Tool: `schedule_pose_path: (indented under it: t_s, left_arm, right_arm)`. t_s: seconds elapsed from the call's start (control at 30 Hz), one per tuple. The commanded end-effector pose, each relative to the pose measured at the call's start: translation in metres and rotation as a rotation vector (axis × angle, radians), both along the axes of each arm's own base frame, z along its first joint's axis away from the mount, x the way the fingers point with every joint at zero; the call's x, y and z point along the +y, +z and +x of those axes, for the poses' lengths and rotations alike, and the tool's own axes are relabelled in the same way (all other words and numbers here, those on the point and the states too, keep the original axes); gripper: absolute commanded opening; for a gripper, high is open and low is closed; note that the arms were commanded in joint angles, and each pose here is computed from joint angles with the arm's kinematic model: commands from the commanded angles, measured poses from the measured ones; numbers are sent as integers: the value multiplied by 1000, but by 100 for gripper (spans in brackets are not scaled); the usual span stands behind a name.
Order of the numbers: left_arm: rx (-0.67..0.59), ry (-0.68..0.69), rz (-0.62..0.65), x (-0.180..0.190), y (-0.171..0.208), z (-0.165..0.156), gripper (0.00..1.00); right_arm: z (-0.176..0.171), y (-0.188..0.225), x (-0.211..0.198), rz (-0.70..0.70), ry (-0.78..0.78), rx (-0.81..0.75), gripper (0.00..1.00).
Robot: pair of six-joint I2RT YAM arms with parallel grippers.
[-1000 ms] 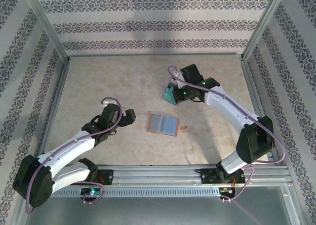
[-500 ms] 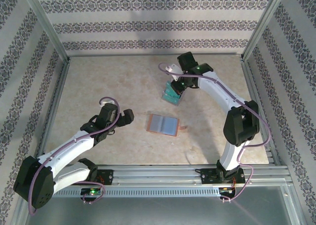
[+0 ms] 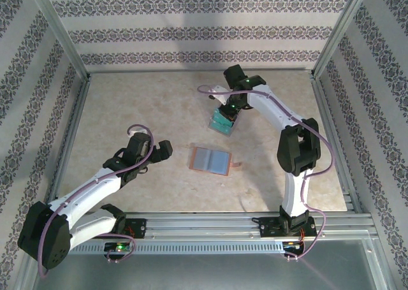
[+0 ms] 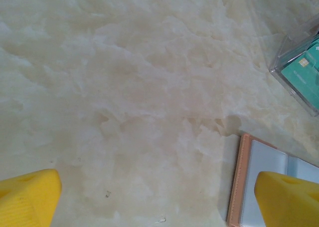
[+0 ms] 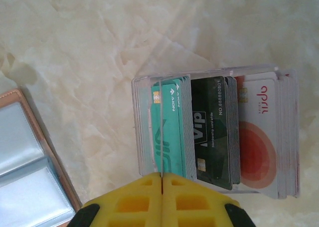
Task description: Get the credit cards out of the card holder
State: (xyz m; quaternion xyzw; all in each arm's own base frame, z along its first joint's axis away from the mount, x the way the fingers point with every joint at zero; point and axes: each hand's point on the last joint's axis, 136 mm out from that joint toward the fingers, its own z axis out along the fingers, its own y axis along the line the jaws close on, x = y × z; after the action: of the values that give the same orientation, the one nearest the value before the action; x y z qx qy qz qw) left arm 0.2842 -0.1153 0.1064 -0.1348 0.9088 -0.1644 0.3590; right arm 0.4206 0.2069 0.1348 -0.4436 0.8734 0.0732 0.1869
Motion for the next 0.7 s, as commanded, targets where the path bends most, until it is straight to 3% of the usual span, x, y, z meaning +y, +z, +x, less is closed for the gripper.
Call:
schedule_pose_path:
  t_s: [0.0,0.67]
  left_arm:
    - [40,22,4,7,-7,-6,99]
    - [42,30,-7,10,-6,-5,99]
  right_arm:
    - [3,-2,-2,-20,23,16,0]
    - [6,-28,-11,-71,8,72,0]
